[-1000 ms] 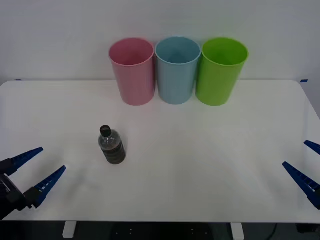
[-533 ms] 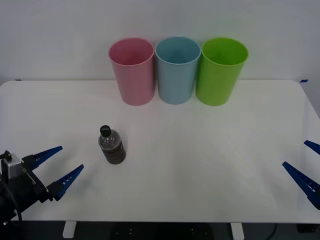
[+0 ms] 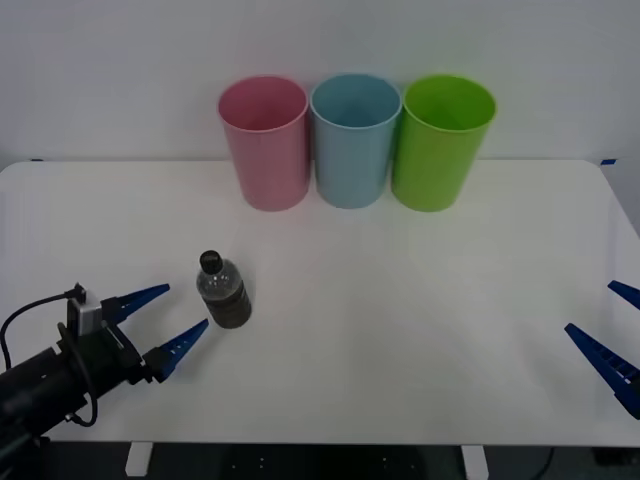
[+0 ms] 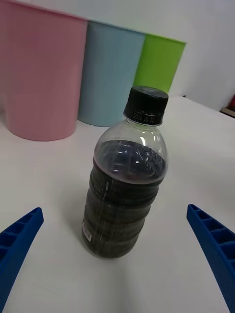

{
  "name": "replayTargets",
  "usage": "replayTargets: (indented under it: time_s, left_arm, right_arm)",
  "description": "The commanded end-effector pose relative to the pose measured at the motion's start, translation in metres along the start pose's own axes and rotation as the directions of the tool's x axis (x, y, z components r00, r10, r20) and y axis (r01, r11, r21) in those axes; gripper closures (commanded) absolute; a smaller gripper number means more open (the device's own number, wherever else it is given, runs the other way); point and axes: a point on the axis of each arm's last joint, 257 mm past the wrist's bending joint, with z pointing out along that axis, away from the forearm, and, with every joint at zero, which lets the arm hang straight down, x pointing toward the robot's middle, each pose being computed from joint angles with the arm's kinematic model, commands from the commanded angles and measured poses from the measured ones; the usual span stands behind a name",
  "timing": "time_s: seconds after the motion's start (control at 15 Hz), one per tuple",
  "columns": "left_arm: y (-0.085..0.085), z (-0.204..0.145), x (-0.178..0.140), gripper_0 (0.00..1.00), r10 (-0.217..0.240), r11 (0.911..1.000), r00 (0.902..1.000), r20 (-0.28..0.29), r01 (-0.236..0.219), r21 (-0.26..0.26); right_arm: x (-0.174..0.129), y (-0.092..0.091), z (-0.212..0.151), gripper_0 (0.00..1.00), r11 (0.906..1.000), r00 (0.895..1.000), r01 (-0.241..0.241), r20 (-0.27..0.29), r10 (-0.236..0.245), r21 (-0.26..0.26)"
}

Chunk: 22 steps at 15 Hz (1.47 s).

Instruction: Grasp the object on the table and drop it into the matching bin: aluminum can to the light blue bin, PET bottle to the pink bin.

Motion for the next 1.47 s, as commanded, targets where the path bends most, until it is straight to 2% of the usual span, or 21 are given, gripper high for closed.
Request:
replayTargets:
  time_s: [0.07,0.2,0.67,1.0,1.4,1.47]
  left_arm:
    - [0.003,0.016,0.005,0.0,0.019,0.9997,0.9997,-0.013,-0.019,0.018]
    - [0.005,0.022,0.008,0.0,0.057,0.9982,0.9982,-0.021,-0.056,0.022]
    - [-0.001,0.052,0.008,0.0,0.078,0.9965,0.9968,-0.017,-0.078,0.032]
    - [-0.002,0.073,0.012,0.0,0.074,0.9963,0.997,-0.022,-0.073,0.044]
    - [-0.006,0.082,0.017,0.0,0.078,0.9952,0.9965,-0.03,-0.076,0.062]
    - [-0.007,0.083,0.017,0.33,0.078,0.9952,0.9965,-0.027,-0.077,0.061]
  right_arm:
    - [0.0,0.0,0.0,0.0,1.0,1.0,0.0,0.0,0.0,0.0]
    - [0.0,0.0,0.0,0.0,1.0,1.0,0.0,0.0,0.0,0.0]
    - [0.0,0.0,0.0,0.0,1.0,1.0,0.0,0.0,0.0,0.0]
    - [0.0,0.0,0.0,0.0,1.0,1.0,0.0,0.0,0.0,0.0]
    - [0.0,0.0,0.0,0.0,1.0,1.0,0.0,0.0,0.0,0.0]
    - [0.0,0.0,0.0,0.0,1.0,1.0,0.0,0.0,0.0,0.0]
